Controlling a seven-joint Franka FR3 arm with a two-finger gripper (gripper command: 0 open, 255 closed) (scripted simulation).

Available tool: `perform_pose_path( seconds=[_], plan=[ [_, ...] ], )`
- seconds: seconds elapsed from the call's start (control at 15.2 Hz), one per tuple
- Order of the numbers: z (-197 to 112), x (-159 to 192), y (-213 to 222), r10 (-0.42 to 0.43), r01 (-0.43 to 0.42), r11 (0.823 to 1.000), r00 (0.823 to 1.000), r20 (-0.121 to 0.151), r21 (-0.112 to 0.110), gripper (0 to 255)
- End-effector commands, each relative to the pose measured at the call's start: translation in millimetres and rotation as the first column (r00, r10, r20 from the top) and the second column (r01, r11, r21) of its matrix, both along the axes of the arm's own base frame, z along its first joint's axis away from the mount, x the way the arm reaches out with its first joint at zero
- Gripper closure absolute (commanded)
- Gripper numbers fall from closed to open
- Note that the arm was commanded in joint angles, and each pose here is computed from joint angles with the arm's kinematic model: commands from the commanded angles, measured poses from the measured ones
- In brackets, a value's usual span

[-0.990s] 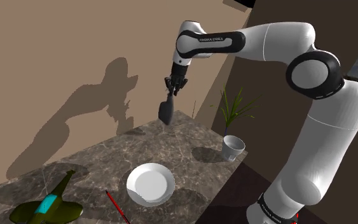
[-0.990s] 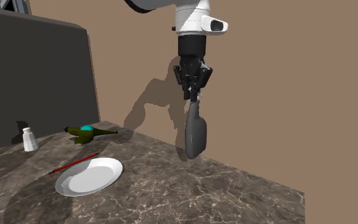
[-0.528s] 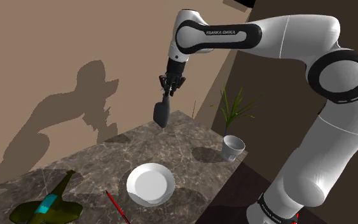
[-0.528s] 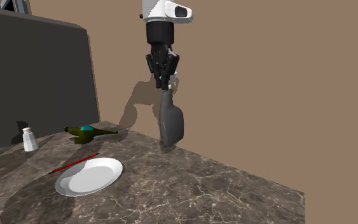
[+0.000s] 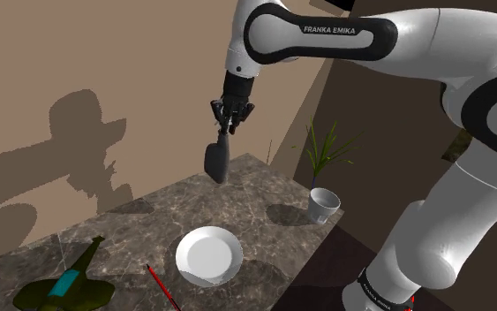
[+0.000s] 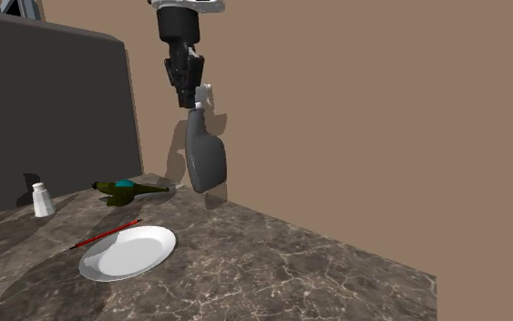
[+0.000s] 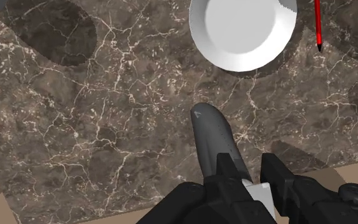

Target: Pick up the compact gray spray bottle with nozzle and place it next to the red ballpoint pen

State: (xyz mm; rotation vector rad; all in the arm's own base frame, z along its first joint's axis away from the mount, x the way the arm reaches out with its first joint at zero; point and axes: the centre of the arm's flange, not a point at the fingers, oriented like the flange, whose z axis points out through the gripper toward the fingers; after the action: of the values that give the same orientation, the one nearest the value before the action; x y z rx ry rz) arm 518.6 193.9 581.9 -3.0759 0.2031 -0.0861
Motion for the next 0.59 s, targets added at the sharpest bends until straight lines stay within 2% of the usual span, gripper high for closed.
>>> perform_pose_path(
  seconds=[0.0, 0.53],
  plan=[
    [9, -13, 21, -0.001, 0.001, 1.000, 1.000, 0.000, 0.000, 255],
    [48, -67, 102, -0.001, 0.001, 1.000, 1.000, 0.000, 0.000, 255]
  ],
)
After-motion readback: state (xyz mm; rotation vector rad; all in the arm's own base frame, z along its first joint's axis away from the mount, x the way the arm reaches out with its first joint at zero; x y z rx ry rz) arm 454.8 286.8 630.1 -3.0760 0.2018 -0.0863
